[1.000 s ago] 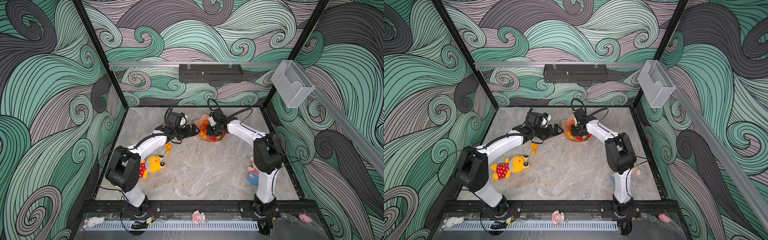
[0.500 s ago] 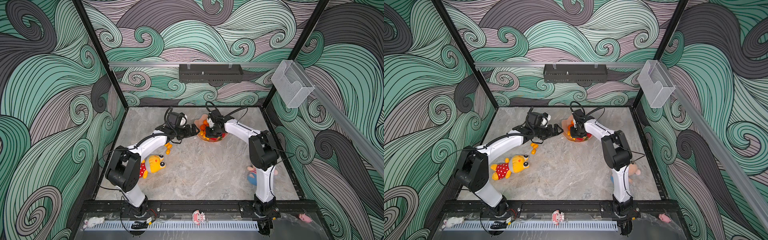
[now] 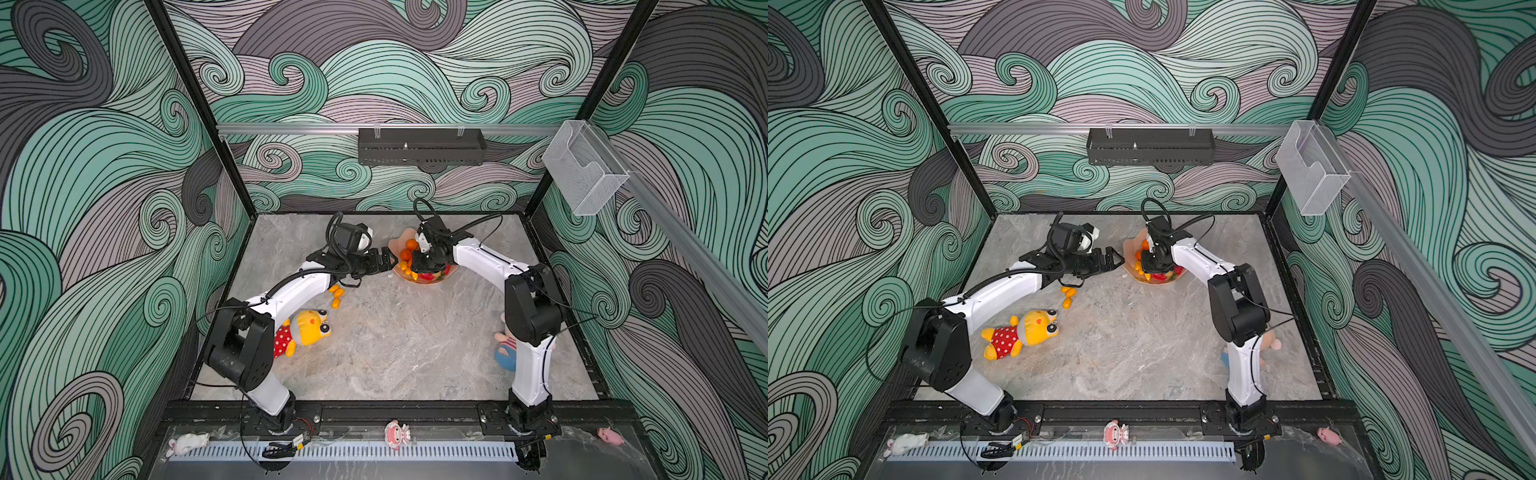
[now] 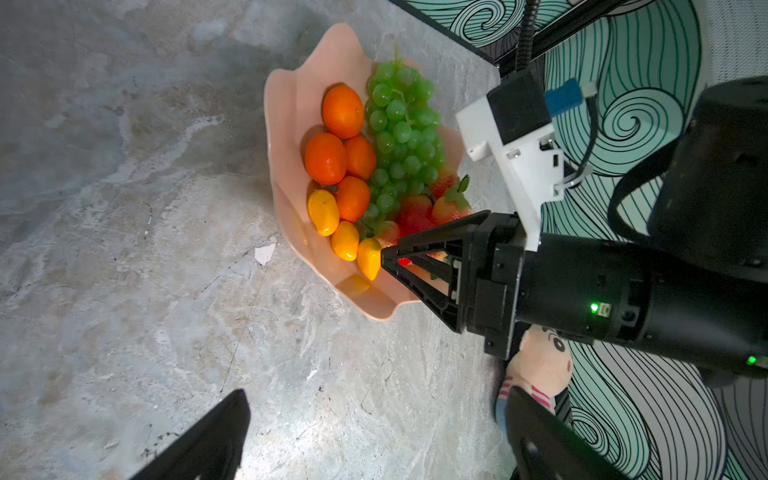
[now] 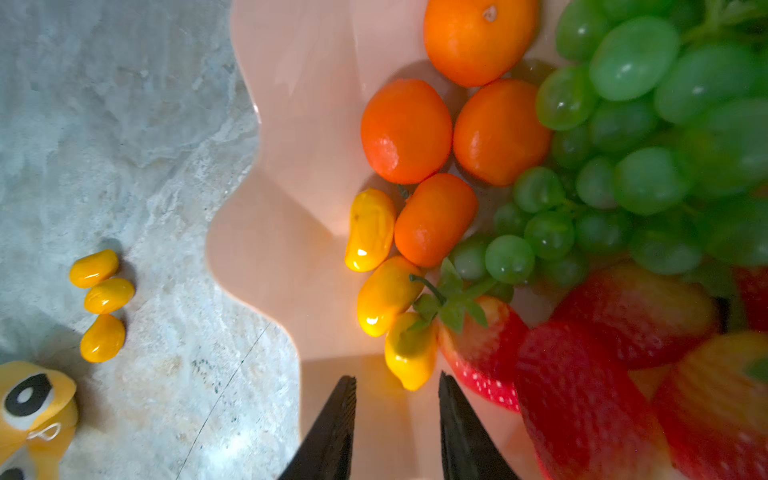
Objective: Place and organize the fake fruits in the fruit bowl
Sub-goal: 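Lower the yellow fruit into the bowl and open the right gripper, then move the open right gripper back to the yellow fruits by the plush toy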
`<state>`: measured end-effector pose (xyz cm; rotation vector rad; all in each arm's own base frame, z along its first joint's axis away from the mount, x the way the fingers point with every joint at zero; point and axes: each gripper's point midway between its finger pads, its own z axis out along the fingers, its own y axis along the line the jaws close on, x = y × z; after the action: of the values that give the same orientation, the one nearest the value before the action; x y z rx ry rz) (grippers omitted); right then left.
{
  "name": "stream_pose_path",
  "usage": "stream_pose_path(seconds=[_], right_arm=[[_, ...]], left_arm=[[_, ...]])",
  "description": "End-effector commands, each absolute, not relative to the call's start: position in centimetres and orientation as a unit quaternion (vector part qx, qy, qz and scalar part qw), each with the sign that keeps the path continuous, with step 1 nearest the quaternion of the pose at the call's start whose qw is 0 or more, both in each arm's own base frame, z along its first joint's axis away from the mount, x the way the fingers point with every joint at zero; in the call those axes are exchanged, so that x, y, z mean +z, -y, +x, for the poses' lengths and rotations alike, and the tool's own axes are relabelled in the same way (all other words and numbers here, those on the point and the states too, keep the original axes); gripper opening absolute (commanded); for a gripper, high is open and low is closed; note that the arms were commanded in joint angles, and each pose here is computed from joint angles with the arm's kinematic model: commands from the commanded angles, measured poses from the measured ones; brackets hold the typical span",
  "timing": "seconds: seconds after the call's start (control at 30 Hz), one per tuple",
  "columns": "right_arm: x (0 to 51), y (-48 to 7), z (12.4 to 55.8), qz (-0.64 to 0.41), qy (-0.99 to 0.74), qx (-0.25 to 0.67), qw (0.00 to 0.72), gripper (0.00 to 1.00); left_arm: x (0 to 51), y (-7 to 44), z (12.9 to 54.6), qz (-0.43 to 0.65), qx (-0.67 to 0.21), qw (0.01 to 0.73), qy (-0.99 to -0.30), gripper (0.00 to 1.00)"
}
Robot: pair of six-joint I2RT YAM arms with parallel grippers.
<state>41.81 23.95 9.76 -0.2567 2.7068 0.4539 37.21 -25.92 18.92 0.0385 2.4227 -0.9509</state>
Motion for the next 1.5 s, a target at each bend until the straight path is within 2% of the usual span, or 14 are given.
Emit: stream_pose_path(seconds=[0.0,0.23,0.47,0.6,1.0,1.47], right_arm=[[13.3,-24.5,41.2,-0.098,-0.947,0.191,0.239,0.37],[15.6,-26.7,38.4,-0.118,-0.925,0.236,0.273,0.40],[16.3,-30.0,34.7,-0.182,-0.912,0.219,0.296,0.39],[15.7,-32.4,33.2,-0.199,-0.911,0.216,0.289,0.37],[13.9,-39.2,30.9,-0.254,-0.910,0.190,0.268,0.33],[11.1,-43.7,30.6,-0.200,-0.924,0.195,0.260,0.29]], left_arm=[[21.1,25.0,35.8,0.031,-0.341,0.286,-0.895,0.99],[23.2,22.2,32.6,0.010,-0.328,0.310,-0.892,0.99],[23.3,18.4,29.7,-0.009,-0.290,0.342,-0.894,0.99],[22.9,16.3,28.6,-0.030,-0.272,0.330,-0.903,0.99],[21.8,10.9,28.0,-0.108,-0.285,0.309,-0.901,0.99],[20.4,7.5,28.3,-0.166,-0.300,0.296,-0.891,0.99]])
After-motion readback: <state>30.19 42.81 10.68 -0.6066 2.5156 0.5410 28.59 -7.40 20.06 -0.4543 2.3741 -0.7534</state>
